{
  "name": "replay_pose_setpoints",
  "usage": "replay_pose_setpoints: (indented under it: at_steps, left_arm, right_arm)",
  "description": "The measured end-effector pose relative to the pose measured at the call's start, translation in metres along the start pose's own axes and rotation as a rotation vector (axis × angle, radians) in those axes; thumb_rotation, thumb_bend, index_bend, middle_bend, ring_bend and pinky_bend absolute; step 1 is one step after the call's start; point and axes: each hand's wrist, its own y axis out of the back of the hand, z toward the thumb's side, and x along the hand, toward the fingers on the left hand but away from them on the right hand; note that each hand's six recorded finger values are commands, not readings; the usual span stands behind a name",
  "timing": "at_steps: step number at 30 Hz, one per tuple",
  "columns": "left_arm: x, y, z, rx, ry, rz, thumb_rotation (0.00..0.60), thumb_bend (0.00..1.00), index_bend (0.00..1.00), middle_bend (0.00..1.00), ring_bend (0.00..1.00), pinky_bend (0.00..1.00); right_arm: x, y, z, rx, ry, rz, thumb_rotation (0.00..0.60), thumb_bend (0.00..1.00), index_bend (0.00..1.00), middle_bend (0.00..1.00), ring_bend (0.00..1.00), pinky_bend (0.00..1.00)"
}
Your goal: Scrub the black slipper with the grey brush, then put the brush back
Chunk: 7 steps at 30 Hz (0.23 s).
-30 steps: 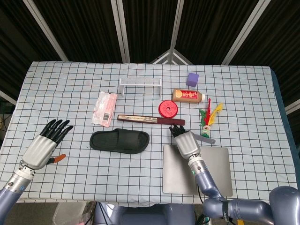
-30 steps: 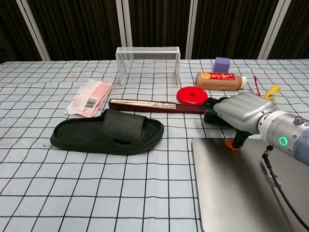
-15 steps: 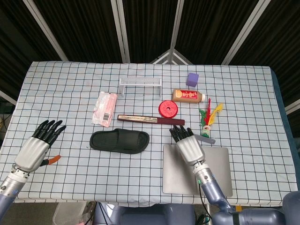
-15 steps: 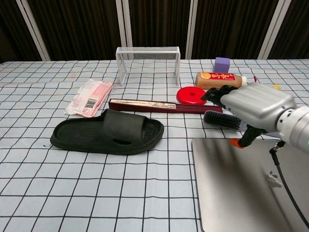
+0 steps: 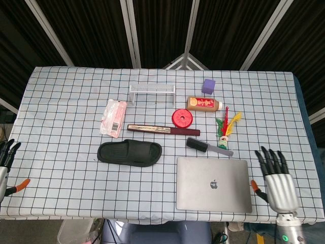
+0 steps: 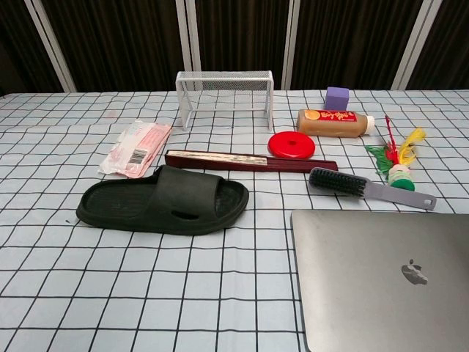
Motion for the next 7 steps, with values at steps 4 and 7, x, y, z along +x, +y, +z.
replay_pose_setpoints:
  at_steps: [4,7]
  left_arm:
    - [-0.003,0.0,0.003,0.031,0.019,0.015,0.6,0.09,0.0,0.0,0.0,0.02]
    - [-0.003,-0.001,0.009,0.035,0.0,0.018,0.6,0.09,0.0,0.0,0.0,0.02]
  right_arm:
    - [0.013,0.018,-0.025,0.009,-0.039,-0.049,0.6,0.33,0.0,0.0,0.0,0.0]
    - [0.014,0.017,-0.028,0.011,-0.039,-0.034,0.6,0.33,0.0,0.0,0.0,0.0]
